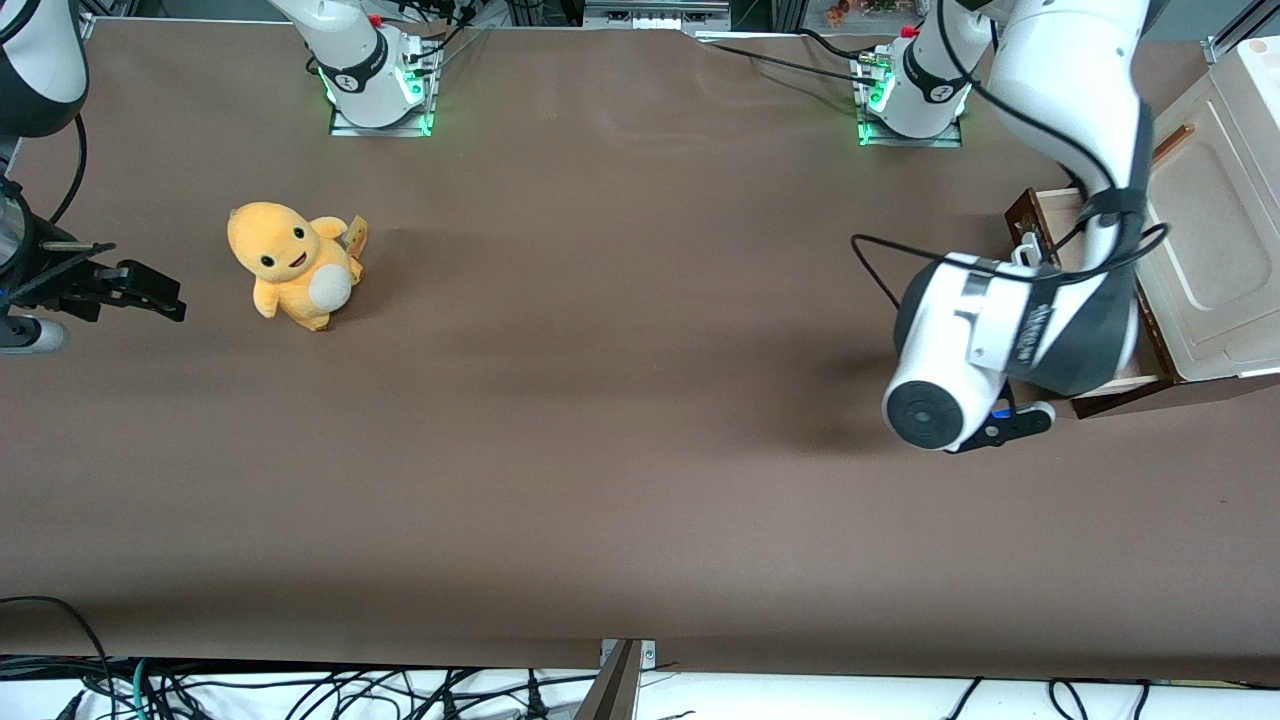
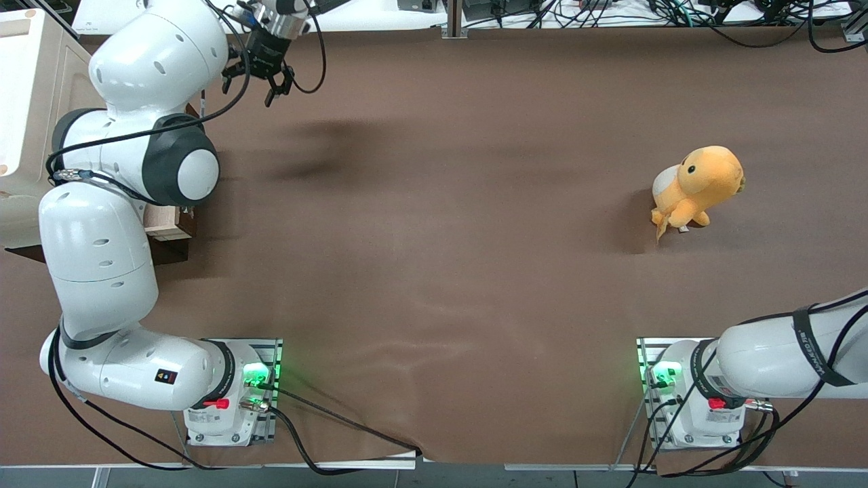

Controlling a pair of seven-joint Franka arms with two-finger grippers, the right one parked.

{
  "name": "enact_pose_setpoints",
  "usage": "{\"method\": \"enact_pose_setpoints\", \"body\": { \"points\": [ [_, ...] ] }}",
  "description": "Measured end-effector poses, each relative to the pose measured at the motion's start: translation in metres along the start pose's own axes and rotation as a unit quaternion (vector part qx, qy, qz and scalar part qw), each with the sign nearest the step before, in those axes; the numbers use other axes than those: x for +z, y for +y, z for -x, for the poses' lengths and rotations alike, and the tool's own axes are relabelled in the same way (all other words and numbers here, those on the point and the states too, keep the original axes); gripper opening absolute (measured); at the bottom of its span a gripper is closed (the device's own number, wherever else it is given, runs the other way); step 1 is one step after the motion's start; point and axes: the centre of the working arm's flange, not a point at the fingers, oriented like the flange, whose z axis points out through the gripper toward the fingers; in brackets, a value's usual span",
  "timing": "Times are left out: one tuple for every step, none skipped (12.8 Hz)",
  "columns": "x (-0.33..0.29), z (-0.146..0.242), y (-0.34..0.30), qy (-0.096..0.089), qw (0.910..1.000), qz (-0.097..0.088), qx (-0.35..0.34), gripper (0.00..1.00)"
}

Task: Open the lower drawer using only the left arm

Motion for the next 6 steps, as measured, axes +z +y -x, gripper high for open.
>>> {"method": "enact_pose_setpoints", "body": {
  "points": [
    [-0.008, -0.001, -0.009, 0.0, 0.9997, 0.018, 0.014, 1.0],
    [-0.014, -0.004, -0.018, 0.001, 0.9989, 0.036, 0.031, 1.0],
    [-0.019, -0.007, -0.029, 0.0, 0.9971, 0.055, 0.052, 1.0],
    [-0.022, -0.012, -0.042, -0.001, 0.9944, 0.077, 0.071, 1.0],
    [-0.025, -0.017, -0.057, -0.001, 0.9906, 0.105, 0.088, 1.0],
    [-0.028, -0.023, -0.072, 0.0, 0.9851, 0.137, 0.104, 1.0]
  ]
}}
